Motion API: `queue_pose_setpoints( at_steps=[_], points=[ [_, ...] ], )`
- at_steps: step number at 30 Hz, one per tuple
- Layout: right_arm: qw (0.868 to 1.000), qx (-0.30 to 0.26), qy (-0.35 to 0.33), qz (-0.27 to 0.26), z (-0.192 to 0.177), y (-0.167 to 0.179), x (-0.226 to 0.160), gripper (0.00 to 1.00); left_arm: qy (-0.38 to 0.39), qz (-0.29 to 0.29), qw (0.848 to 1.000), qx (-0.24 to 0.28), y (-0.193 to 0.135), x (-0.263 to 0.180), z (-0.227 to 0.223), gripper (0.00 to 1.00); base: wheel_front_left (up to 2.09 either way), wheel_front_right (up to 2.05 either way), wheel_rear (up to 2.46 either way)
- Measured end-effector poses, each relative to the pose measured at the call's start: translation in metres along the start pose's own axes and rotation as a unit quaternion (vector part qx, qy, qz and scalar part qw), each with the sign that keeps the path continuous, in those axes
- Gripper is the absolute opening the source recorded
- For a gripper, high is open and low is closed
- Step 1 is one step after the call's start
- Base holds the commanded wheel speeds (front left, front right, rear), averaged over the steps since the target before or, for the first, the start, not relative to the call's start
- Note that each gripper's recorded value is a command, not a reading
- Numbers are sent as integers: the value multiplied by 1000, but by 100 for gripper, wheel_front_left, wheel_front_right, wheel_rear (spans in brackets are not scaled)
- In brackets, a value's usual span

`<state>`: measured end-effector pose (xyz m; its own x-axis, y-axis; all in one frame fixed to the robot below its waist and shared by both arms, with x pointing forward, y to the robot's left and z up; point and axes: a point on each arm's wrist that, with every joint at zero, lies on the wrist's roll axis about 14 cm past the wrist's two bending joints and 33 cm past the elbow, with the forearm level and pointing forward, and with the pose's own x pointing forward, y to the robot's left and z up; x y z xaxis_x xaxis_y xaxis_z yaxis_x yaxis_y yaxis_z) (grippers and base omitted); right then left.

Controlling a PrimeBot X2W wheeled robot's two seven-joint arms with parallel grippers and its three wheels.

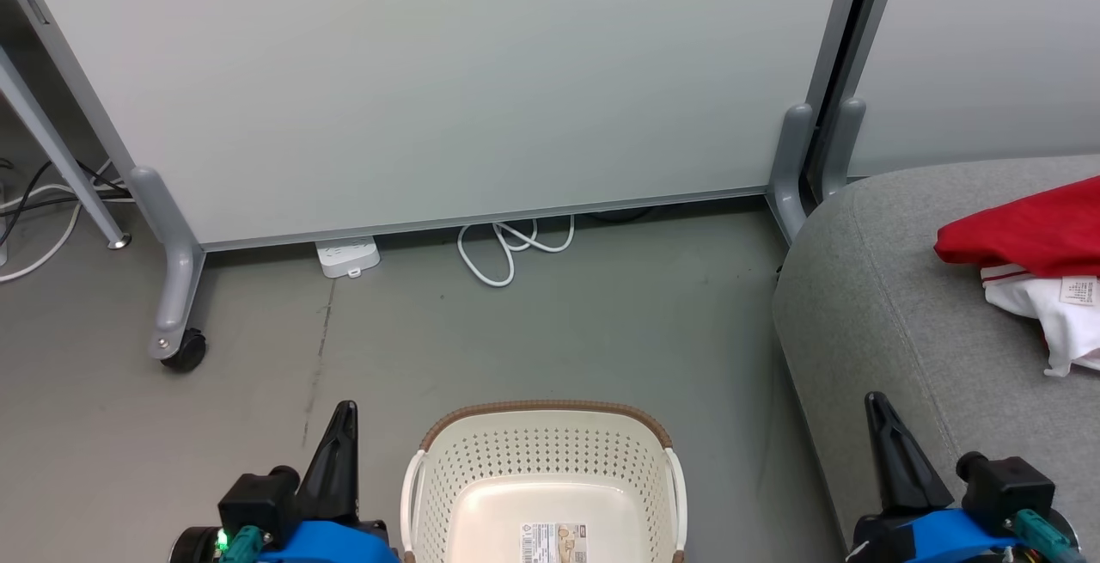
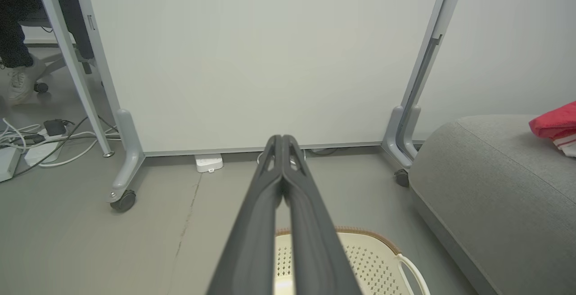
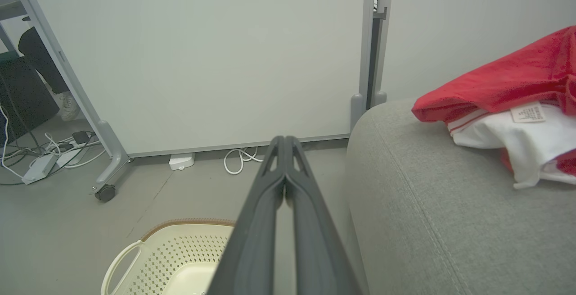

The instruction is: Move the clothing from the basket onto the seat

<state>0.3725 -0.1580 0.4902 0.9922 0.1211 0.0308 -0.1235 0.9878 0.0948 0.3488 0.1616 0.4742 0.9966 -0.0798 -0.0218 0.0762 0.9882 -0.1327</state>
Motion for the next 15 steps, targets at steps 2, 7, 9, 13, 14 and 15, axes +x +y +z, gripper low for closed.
queue_pose_setpoints(
  at_steps=[2, 7, 9, 13, 14, 15],
  points=[
    [1000, 16, 8, -7, -3, -2, -1, 0, 10, 6, 1000, -16, 2, -2, -5, 0, 0, 0, 0],
    [998, 65, 14, -23, -5, -9, -1, 0, 16, 23, 998, -64, 9, -1, -6, 0, 0, 0, 0],
    [996, 84, 15, -28, -5, -10, -1, 0, 17, 30, 996, -83, 12, -1, -6, 0, 0, 0, 0],
    [992, 121, 15, -38, -6, -13, -1, 0, 17, 37, 992, -118, 15, 0, -5, 0, 0, 0, 0],
    [991, 129, 15, -40, -6, -14, -1, 0, 17, 39, 991, -127, 15, 1, -5, 0, 0, 0, 0],
    [989, 138, 16, -42, -6, -15, -1, 0, 17, 41, 990, -135, 16, 1, -5, 0, 0, 0, 0]
  ],
)
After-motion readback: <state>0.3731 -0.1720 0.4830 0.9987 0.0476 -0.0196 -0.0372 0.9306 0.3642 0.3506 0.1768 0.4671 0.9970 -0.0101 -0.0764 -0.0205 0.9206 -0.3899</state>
